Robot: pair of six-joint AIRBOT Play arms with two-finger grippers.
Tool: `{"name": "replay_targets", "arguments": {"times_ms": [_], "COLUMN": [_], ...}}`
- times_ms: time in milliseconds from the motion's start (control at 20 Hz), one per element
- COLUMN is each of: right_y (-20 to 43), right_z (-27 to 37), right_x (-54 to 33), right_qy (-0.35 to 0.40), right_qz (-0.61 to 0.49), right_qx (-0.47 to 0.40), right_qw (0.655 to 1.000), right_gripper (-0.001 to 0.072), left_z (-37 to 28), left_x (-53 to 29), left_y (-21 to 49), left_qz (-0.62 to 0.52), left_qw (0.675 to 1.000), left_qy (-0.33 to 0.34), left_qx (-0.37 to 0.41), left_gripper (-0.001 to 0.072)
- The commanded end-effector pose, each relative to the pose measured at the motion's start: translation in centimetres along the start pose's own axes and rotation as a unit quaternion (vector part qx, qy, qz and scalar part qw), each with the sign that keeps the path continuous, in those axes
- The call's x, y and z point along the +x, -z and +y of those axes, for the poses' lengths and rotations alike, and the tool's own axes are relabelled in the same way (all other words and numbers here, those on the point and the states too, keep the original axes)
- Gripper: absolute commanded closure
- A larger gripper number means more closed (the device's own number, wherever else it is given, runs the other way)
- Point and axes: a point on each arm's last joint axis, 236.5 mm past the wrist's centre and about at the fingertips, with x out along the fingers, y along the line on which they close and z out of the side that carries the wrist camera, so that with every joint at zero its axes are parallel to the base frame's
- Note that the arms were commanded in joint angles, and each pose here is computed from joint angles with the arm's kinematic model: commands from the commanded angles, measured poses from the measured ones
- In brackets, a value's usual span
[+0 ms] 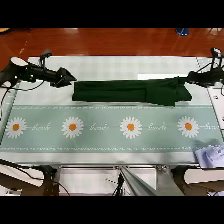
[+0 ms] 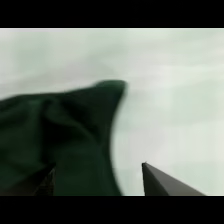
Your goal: Fold the shirts.
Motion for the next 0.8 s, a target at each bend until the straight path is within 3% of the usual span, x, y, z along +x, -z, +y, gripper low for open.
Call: {"name": "replay_targets", "arguments": {"times_ms": [0,100,350,500,750], "right_y": [1.8,2.3,3.1,4.0,2.9], "right_z": [-4.2,-3.4,-1.8,-0.9,3.3], "right_x": [-1.2,-0.3,1.9,3.3,5.0], "right_qy": [0.063,0.006,-0.12,-0.15,-0.263], "right_qz": [0.051,0.054,0.066,0.085,0.078], "right_qx": [-0.01,0.045,0.162,0.173,0.218], "right_qw": [0.997,0.998,0.977,0.97,0.937], "right_gripper": [0.0105,0.0105,0.0105,0.0105,0.0105], "left_z": [-1.7,-2.4,-3.6,-3.8,-3.7], "left_x": [-1.5,-1.8,-2.8,-2.8,-2.8], "left_y": [0.0,0.1,0.3,0.2,0.2], "left_qz": [0.005,0.004,0.003,0.002,0.002], "left_qw": [1.0,1.0,0.999,0.999,0.998], "left_qy": [0.01,0.011,0.015,0.016,0.016], "left_qx": [0.019,0.027,0.041,0.045,0.057], "left_gripper": [0.0192,0.0225,0.0225,0.0225,0.0259]}}
